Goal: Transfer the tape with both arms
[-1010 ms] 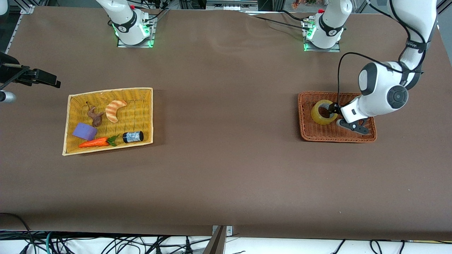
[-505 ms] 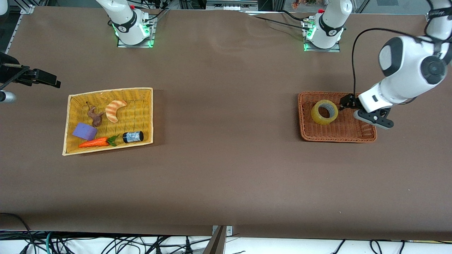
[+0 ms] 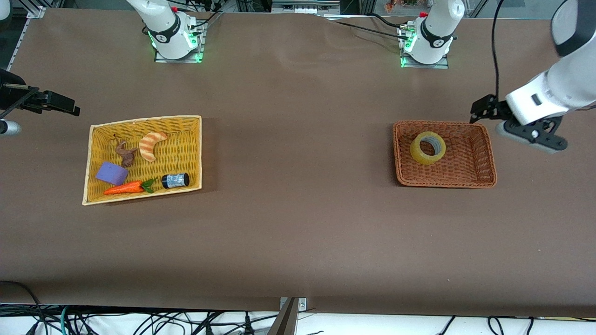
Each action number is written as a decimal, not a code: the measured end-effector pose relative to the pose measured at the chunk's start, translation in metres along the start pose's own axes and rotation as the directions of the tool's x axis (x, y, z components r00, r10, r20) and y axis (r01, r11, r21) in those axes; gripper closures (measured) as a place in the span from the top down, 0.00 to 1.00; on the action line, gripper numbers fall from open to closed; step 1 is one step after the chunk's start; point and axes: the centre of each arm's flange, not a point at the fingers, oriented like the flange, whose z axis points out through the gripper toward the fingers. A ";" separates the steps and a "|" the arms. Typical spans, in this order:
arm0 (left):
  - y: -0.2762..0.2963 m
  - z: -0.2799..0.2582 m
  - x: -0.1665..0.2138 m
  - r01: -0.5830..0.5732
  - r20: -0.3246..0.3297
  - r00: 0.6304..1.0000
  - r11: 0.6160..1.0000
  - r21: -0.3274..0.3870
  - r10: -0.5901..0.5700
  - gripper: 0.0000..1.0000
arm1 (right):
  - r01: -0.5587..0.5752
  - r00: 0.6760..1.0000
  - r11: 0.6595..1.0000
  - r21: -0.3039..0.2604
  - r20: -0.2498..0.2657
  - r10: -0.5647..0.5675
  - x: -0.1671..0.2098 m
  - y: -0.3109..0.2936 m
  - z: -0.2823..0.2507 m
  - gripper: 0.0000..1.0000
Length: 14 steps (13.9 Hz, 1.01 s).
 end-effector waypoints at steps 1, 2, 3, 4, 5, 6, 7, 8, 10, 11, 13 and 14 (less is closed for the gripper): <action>0.007 -0.014 -0.001 0.012 -0.003 1.000 1.000 0.017 -0.012 1.00 | 0.000 1.000 1.000 0.000 0.000 0.000 0.000 0.000 0.000 1.00; 0.017 -0.023 0.000 0.028 -0.005 1.000 0.999 0.024 -0.027 1.00 | 0.000 1.000 1.000 0.000 0.000 0.000 0.000 0.000 0.000 1.00; 0.029 -0.028 0.002 0.042 -0.008 0.999 0.999 0.028 -0.041 1.00 | 0.000 1.000 1.000 0.000 0.000 0.000 0.000 0.000 0.000 1.00; 0.038 -0.031 0.003 0.051 -0.012 0.999 0.998 0.031 -0.051 1.00 | 0.000 1.000 1.000 0.000 0.000 0.000 0.000 0.000 0.000 1.00; 0.042 -0.032 0.004 0.060 -0.014 0.998 0.998 0.033 -0.060 1.00 | 0.000 1.000 1.000 0.000 0.000 0.000 0.000 0.000 0.000 1.00; 0.041 -0.033 0.004 0.068 -0.014 0.998 0.997 0.033 -0.068 1.00 | 0.000 1.000 1.000 0.000 0.000 0.000 0.000 0.000 0.000 1.00; 0.037 -0.032 0.003 0.076 -0.013 0.997 0.997 0.033 -0.075 1.00 | 0.000 1.000 1.000 0.000 0.000 0.000 0.000 0.000 0.000 1.00; 0.032 -0.031 0.003 0.085 -0.012 0.996 0.996 0.032 -0.084 1.00 | 0.000 1.000 1.000 0.000 0.000 0.000 0.000 0.000 0.000 1.00; 0.020 -0.030 0.001 0.106 -0.009 0.994 0.994 0.029 -0.106 1.00 | 0.000 1.000 1.000 0.000 0.000 0.000 0.000 0.000 0.000 1.00; 0.016 -0.029 0.000 0.114 -0.006 0.993 0.993 0.028 -0.114 1.00 | 0.000 1.000 1.000 0.000 0.000 0.000 0.000 0.000 0.000 1.00; 0.010 -0.026 0.000 0.124 0.007 0.992 0.992 0.025 -0.124 1.00 | 0.000 1.000 1.000 0.000 0.000 0.000 0.000 0.000 0.000 1.00; 0.009 -0.025 -0.001 0.129 0.014 0.992 0.991 0.023 -0.129 1.00 | 0.000 1.000 1.000 0.000 0.000 0.000 0.000 0.000 0.000 1.00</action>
